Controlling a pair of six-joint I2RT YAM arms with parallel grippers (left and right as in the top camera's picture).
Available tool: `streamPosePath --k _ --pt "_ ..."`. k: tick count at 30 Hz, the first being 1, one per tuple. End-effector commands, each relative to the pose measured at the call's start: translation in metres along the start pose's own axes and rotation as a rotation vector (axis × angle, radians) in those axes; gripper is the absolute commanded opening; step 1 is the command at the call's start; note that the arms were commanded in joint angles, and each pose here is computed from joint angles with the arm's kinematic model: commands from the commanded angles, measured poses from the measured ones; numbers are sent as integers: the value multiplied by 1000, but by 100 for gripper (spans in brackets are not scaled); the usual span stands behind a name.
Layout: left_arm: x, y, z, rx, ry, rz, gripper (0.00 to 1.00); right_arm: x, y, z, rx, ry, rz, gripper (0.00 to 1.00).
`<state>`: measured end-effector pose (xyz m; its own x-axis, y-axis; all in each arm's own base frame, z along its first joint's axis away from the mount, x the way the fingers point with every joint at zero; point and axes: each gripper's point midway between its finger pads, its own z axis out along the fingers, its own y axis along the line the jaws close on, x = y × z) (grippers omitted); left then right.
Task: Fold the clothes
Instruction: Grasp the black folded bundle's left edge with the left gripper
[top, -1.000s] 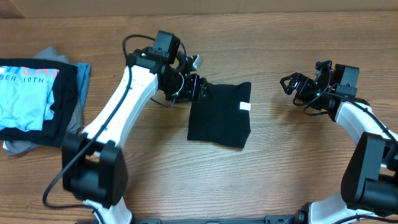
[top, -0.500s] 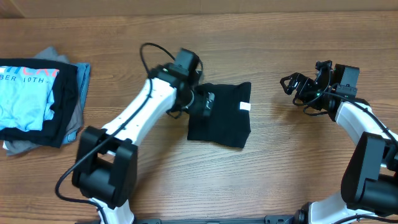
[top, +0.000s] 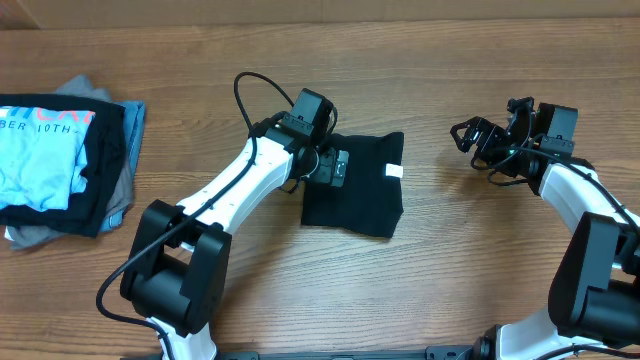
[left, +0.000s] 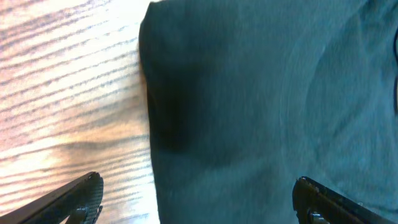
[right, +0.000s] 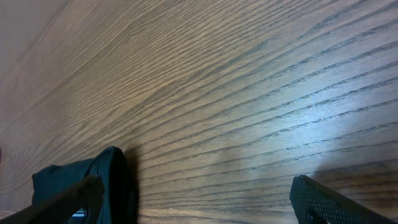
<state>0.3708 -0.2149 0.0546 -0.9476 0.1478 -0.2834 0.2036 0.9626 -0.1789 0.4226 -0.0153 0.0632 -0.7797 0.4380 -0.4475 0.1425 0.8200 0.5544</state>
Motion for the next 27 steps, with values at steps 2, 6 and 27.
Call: streamPosePath --k 2,6,27 --pt "8 -3 22 -11 27 -13 100 -7 4 -5 -3 -24 -12 100" --pt "17 -4 44 -20 68 -8 100 -7 4 -5 -3 -24 -11 100" --pt "36 -8 69 25 155 -17 4 -7 4 -5 -3 -24 -12 100"
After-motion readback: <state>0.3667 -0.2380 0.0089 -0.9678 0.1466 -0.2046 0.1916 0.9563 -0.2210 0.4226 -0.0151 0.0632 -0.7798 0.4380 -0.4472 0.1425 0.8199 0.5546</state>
